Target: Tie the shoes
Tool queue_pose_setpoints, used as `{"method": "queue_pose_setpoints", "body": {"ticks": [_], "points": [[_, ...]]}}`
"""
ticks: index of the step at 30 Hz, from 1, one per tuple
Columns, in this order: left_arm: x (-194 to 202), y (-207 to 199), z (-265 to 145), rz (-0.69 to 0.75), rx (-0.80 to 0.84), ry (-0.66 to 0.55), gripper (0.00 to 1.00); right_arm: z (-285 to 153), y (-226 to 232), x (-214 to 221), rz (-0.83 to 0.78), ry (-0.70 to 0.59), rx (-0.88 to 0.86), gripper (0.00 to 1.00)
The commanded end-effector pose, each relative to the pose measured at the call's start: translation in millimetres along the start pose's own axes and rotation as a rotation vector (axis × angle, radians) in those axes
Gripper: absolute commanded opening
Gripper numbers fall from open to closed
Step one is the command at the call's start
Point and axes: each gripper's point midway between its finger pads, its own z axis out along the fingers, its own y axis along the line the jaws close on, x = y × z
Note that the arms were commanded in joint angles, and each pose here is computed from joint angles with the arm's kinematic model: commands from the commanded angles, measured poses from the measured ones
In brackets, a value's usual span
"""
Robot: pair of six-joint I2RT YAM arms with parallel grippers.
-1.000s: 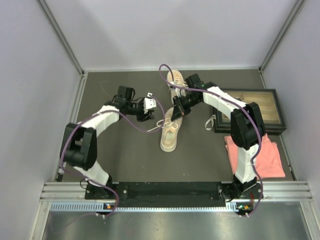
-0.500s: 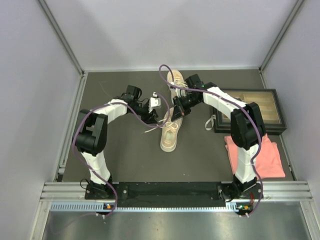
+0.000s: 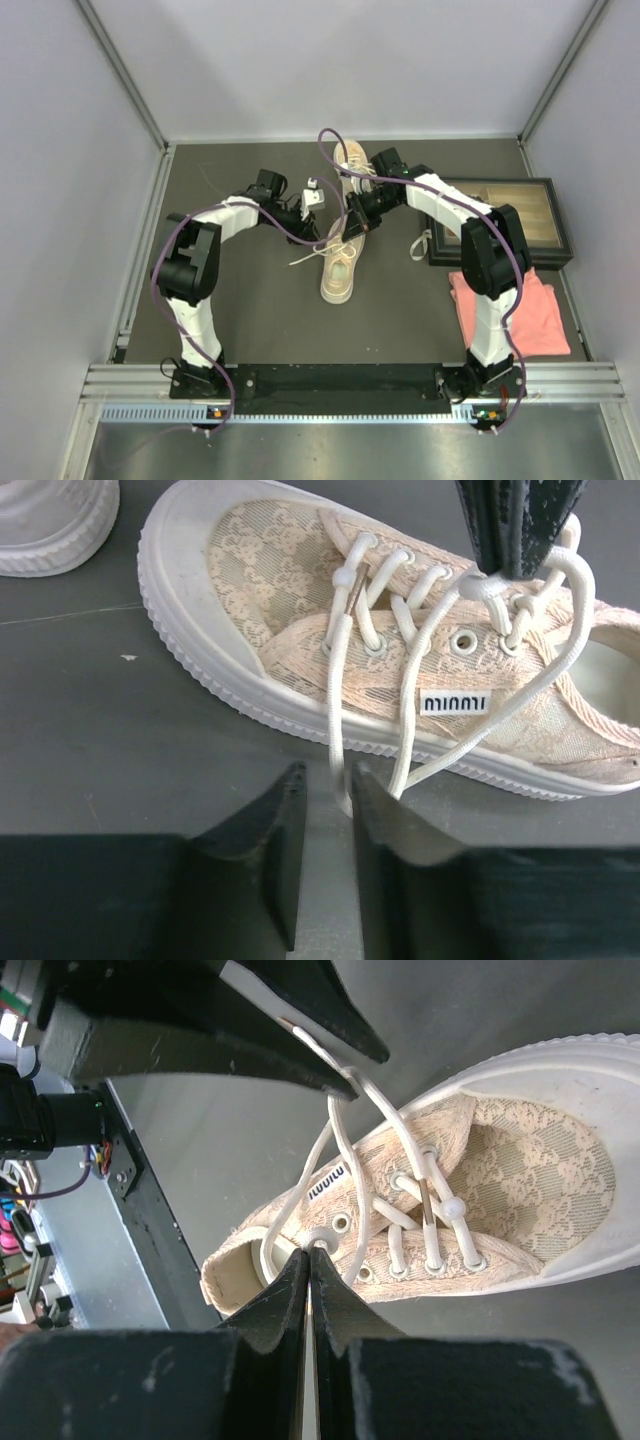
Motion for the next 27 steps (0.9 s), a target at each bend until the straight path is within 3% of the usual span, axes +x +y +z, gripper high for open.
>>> {"method": "queue_pose_setpoints", "body": {"ticks": [1, 4, 8, 11, 17, 22, 27], "points": [[-13, 1, -1, 0.003, 0.017, -0.011, 0.21, -10, 9, -13, -0.051, -0.044, 0.0, 0.0], [-17, 1, -7, 0.024, 0.008, -0.027, 0.31, -10, 8, -12, -0.052, -0.04, 0.001, 0.0], [-20, 2, -13, 0.089, -0.023, -0.031, 0.34, -9, 8, -10, -0.049, -0.038, -0.004, 0.0], [-19, 5, -12, 0.095, -0.025, -0.015, 0.43, -9, 8, -11, -0.051, -0.039, -0.004, 0.0], [-9, 7, -1, 0.062, -0.024, 0.05, 0.43, -9, 8, -10, -0.05, -0.039, -0.004, 0.0], [0, -2, 1, 0.035, 0.027, 0.087, 0.28, -7, 5, -10, -0.051, -0.037, 0.003, 0.0], [-12, -17, -7, 0.013, 0.082, 0.048, 0.03, -7, 4, -9, -0.055, -0.037, 0.009, 0.0]]}}
